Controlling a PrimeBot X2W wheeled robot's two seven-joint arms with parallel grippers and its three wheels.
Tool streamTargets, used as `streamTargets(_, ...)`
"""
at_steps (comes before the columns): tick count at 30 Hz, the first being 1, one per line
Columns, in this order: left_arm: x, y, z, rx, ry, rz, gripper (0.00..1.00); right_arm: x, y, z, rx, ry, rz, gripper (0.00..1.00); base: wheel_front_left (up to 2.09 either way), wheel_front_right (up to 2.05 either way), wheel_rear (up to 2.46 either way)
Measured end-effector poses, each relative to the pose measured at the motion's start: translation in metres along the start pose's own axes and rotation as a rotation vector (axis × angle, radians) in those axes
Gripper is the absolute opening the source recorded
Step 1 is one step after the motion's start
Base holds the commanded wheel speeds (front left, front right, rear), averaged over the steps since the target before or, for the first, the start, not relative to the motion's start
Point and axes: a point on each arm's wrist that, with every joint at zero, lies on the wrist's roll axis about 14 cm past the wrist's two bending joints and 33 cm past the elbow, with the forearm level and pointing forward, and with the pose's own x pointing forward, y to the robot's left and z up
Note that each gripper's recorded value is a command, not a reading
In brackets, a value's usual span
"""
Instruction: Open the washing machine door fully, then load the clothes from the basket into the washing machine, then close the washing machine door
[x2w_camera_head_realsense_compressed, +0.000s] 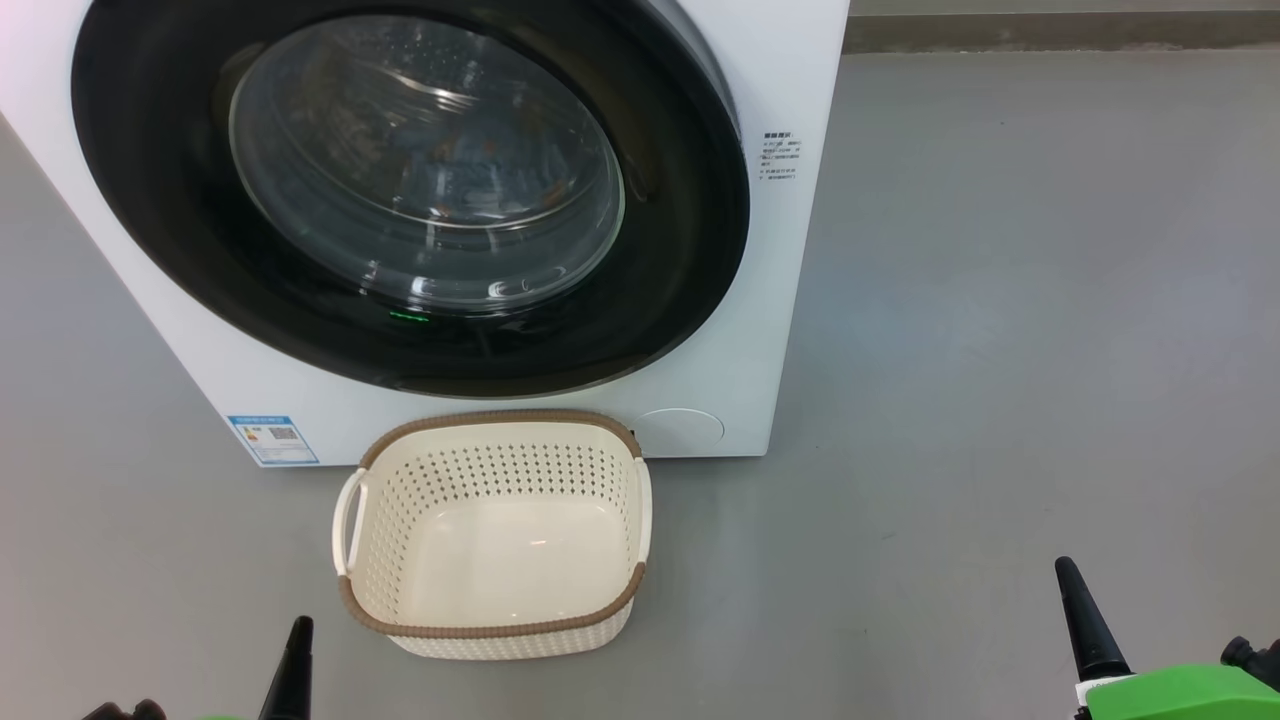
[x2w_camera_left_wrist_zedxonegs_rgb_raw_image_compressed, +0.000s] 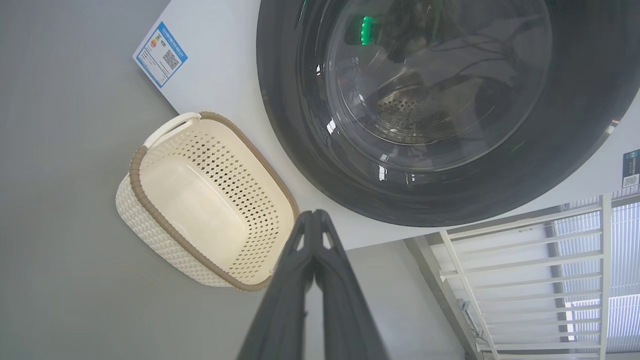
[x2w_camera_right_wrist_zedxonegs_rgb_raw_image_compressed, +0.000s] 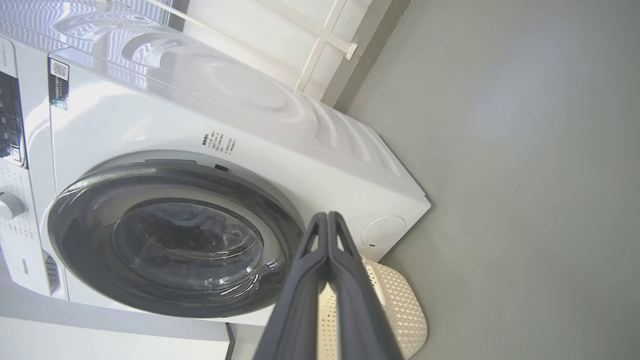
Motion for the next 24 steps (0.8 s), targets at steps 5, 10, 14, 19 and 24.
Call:
streamTargets(5, 0.000, -0.001, 0.002, -0.057, -0.003, -0.002, 0.00, 0.000, 0.003, -0.002, 0.048, 0.007, 0.007, 0.00, 0.00, 0.00, 0.00)
streamTargets(10, 0.004, -0.007, 0.005, -0.113, -0.006, -0.021, 0.00, 0.002, 0.008, -0.002, 0.098, 0.007, 0.020, 0.00, 0.00, 0.00, 0.00)
streamTargets(14, 0.003, -0.007, 0.006, -0.155, -0.006, -0.021, 0.00, 0.005, 0.016, -0.002, 0.147, 0.010, 0.040, 0.00, 0.00, 0.00, 0.00)
streamTargets(19, 0.003, -0.008, 0.007, -0.209, -0.003, -0.025, 0.00, 0.005, 0.017, -0.003, 0.193, 0.016, 0.045, 0.00, 0.00, 0.00, 0.00)
streamTargets(24, 0.005, -0.012, 0.010, -0.262, -0.003, -0.039, 0.00, 0.005, 0.020, -0.004, 0.238, 0.025, 0.053, 0.00, 0.00, 0.00, 0.00)
